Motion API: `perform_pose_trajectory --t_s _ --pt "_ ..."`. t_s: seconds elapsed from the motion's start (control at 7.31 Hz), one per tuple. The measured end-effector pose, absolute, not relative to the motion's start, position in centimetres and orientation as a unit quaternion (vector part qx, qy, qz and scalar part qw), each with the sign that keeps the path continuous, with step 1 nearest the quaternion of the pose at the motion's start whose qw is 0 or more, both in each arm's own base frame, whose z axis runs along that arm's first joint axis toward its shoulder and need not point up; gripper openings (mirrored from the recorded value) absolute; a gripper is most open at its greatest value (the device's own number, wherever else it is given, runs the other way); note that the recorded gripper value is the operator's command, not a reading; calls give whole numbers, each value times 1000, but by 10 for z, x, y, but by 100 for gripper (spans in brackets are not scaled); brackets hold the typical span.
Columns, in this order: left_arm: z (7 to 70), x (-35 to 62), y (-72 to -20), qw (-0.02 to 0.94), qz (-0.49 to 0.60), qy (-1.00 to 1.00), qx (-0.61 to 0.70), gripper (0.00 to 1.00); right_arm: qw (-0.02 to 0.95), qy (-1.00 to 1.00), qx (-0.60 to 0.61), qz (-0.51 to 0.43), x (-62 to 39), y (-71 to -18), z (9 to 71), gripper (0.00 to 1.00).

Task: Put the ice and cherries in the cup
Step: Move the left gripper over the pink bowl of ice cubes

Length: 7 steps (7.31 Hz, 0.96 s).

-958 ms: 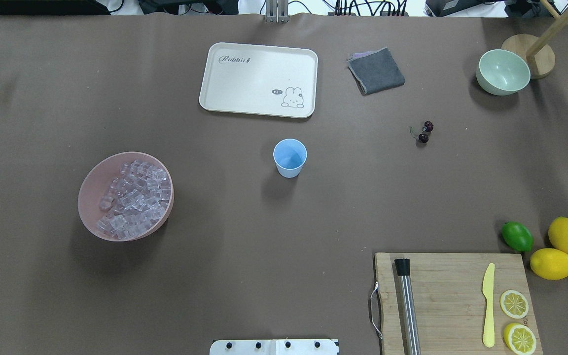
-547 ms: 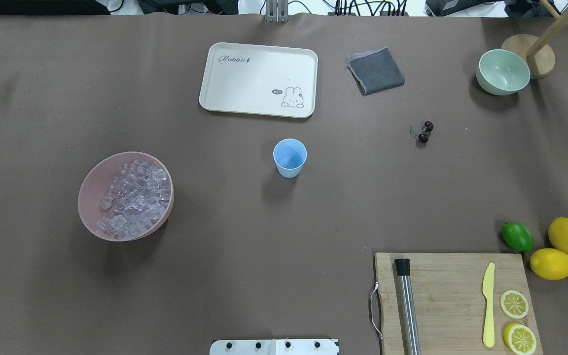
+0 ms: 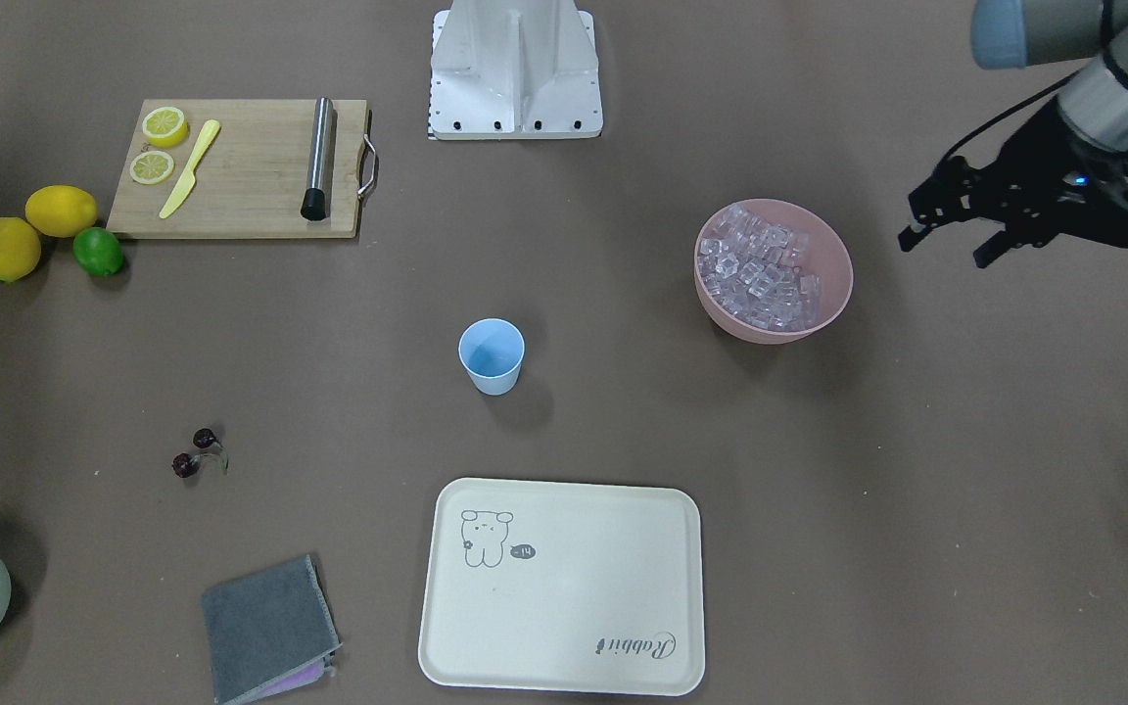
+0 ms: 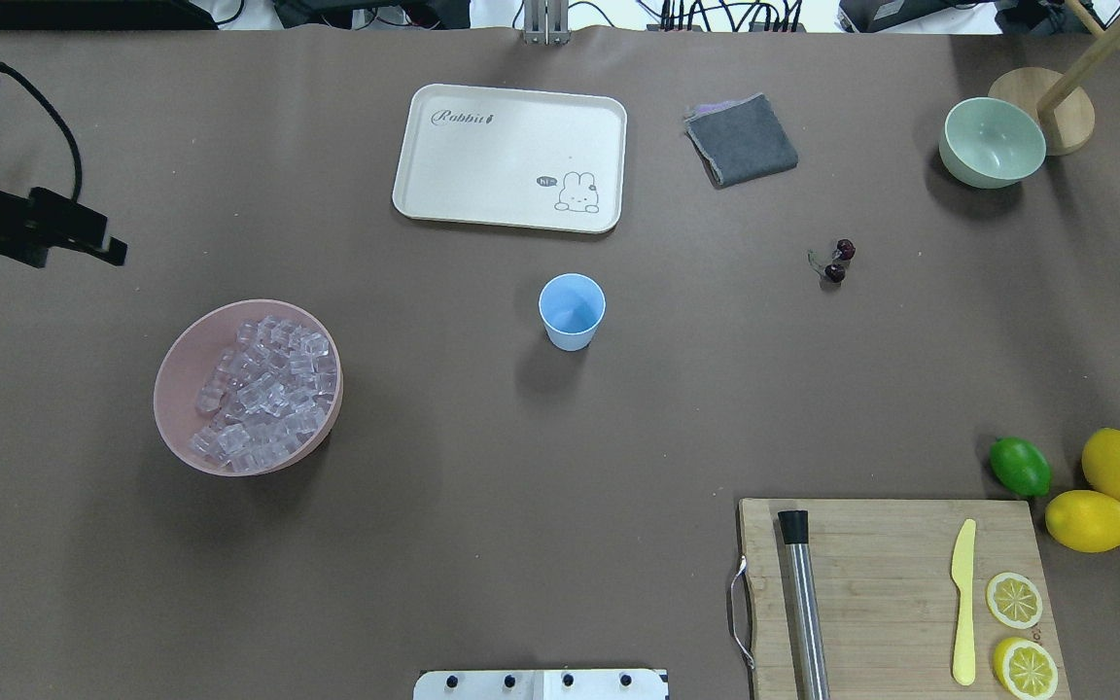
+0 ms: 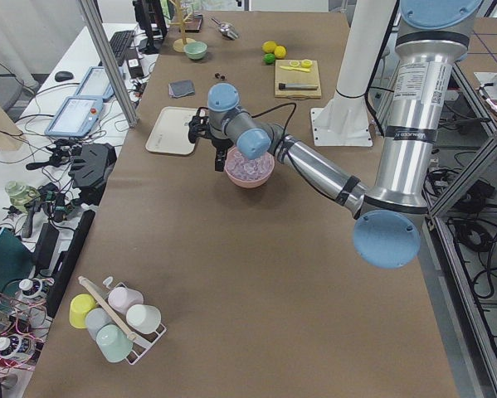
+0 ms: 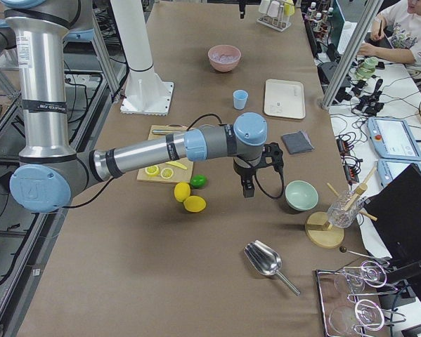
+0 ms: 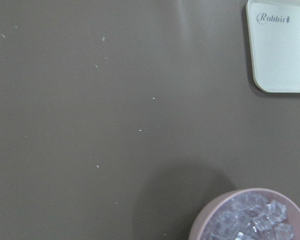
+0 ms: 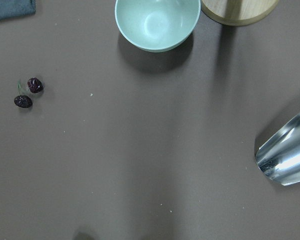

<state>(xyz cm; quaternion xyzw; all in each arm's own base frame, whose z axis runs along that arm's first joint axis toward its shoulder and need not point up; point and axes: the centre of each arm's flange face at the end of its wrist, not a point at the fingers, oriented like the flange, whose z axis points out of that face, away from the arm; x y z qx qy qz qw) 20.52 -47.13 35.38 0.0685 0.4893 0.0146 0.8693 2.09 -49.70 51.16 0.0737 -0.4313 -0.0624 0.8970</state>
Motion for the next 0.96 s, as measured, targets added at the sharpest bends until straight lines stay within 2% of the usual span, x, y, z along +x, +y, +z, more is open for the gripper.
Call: perform_pose_trajectory --t_s 0.41,0.96 --pt "329 299 -438 877 -22 478 38 98 897 -433 69 -52 21 -500 510 100" --pt "352 354 -419 897 -38 439 35 98 897 -435 64 -47 20 -500 512 100"
